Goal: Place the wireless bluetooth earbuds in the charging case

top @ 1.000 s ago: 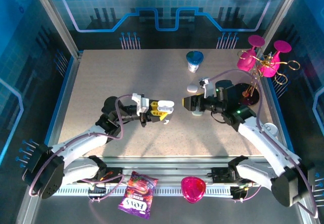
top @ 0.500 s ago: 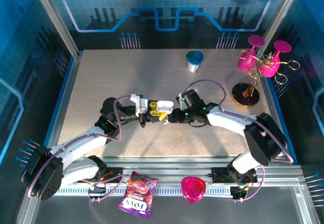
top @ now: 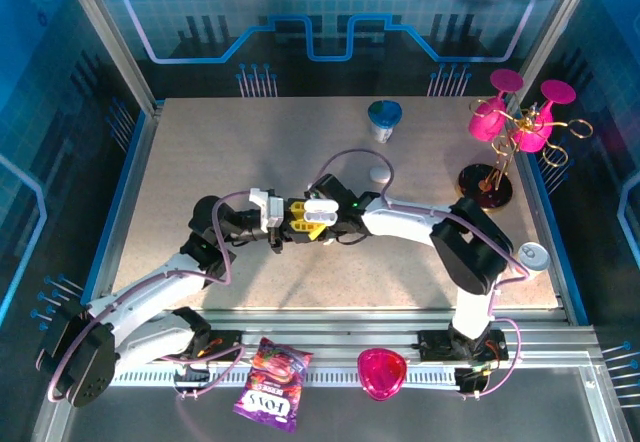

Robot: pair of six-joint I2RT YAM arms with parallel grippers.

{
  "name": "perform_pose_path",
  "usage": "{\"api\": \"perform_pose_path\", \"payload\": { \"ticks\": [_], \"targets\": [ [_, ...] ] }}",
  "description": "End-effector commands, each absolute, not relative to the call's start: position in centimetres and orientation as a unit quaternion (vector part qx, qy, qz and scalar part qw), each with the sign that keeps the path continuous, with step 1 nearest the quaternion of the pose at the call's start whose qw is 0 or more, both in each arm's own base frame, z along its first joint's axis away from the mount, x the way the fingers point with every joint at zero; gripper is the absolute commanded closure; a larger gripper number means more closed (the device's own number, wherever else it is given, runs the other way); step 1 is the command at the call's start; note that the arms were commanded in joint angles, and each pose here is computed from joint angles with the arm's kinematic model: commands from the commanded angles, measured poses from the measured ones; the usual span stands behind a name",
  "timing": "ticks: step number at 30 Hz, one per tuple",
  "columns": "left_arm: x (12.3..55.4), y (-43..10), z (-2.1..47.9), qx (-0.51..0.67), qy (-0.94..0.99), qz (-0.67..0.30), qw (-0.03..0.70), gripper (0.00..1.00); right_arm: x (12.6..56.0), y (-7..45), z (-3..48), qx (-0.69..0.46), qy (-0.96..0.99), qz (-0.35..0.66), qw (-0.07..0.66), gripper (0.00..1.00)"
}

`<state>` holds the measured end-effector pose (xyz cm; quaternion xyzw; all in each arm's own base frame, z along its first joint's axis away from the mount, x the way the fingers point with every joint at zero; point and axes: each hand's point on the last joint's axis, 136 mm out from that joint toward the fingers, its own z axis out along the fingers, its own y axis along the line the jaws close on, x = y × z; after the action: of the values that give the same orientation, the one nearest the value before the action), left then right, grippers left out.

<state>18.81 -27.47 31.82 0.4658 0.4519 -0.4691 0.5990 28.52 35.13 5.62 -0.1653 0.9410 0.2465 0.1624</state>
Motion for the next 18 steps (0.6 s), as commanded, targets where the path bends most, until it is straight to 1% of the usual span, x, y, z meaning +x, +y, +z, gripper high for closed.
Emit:
{"api": "perform_pose_path", "payload": {
  "ticks": [1,4,10,18],
  "targets": [
    [17.9,-27.5,31.8,0.48,0.438,-0.474,0.595,0.87,28.0,34.6,4.0,-0.189,0.951,0.196,0.148,0.49],
    [17.9,-27.5,31.6,0.481,0.44,-0.473,0.593,0.87,27.5,34.5,3.2,-0.201,0.954,0.175,0.138,0.49],
    [18.2,-27.7,31.3,0.481,0.445,-0.474,0.589,0.87,26.0,34.0,2.4,-0.21,0.956,0.166,0.118,0.49],
    [18.4,-27.9,31.2,0.482,0.445,-0.474,0.588,0.87,24.5,32.2,2.7,-0.215,0.96,0.139,0.112,0.49]
  ]
}}
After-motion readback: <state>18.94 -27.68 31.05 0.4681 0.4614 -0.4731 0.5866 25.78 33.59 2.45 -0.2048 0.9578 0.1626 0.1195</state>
